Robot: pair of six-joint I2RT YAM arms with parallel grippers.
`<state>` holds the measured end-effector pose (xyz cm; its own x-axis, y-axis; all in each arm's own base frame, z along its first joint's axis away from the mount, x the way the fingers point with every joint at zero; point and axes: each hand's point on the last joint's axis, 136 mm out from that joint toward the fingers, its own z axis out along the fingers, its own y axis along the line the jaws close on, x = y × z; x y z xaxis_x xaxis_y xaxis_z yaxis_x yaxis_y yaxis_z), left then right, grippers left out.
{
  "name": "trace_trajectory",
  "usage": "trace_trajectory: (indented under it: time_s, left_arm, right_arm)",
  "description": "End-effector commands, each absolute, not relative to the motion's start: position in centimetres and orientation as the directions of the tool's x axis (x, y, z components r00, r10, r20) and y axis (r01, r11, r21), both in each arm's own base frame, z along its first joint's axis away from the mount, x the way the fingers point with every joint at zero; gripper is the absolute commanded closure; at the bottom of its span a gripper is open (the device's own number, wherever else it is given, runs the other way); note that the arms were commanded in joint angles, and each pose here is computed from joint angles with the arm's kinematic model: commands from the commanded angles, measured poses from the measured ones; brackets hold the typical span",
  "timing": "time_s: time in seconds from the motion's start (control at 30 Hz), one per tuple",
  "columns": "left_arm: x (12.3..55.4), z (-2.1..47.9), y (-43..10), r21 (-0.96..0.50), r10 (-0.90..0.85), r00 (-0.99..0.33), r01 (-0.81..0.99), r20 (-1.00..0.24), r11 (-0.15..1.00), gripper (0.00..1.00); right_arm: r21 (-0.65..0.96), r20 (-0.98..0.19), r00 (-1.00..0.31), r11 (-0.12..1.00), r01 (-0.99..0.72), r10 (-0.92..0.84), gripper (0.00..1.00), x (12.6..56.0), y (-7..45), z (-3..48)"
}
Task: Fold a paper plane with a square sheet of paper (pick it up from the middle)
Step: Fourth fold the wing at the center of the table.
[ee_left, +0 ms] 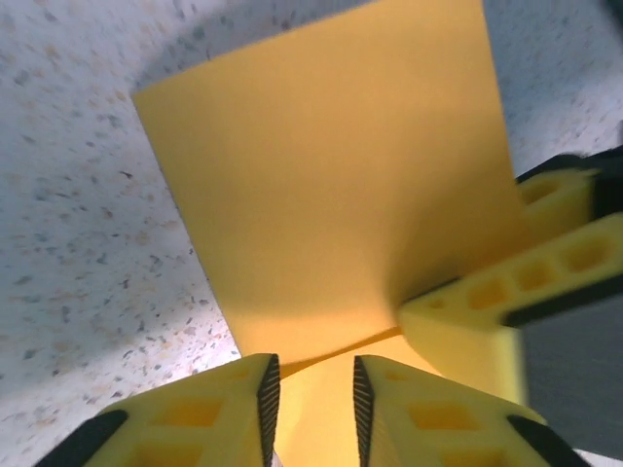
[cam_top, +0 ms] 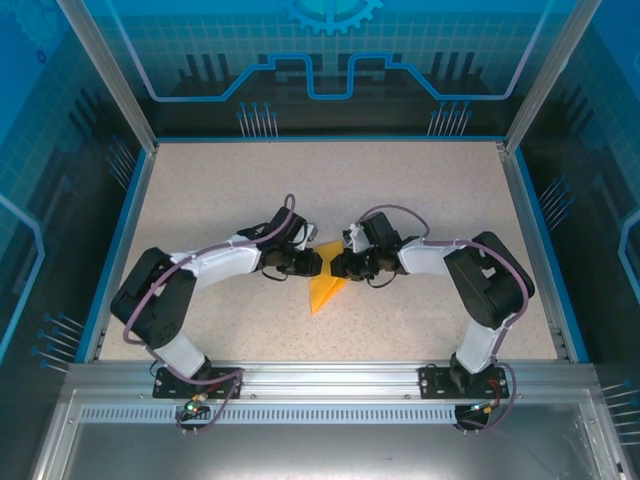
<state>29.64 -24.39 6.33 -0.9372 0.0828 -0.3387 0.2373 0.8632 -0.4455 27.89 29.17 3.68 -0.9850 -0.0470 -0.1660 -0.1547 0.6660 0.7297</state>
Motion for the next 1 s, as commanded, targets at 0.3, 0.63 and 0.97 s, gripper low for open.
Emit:
trace_trajectory:
  time_s: [0.3, 0.63, 0.97]
  left_arm:
    - [23.2, 8.1, -25.1, -0.406, 0.157, -0.904, 0.327, -0.398, 0.853, 0.56]
    - [21.9, 4.6, -27.0, -0.168, 0.193, -0.877, 0.292, -0.44, 0.942, 0.48]
    - [22.2, 4.3, -27.0, -0.032, 0.215, -0.836, 0.267, -0.506, 0.963, 0.47]
  right_arm:
    - [0.731, -0.145, -0.989, 0.67, -0.129, -0.033, 0.92, 26.9, 29.6, 3.6]
    - [0.758, -0.119, -0.993, 0.646, -0.084, 0.011, 0.91, 26.8, 29.8, 3.9]
    - [0.802, -0.111, -0.993, 0.593, -0.07, 0.034, 0.88, 26.8, 30.5, 6.0]
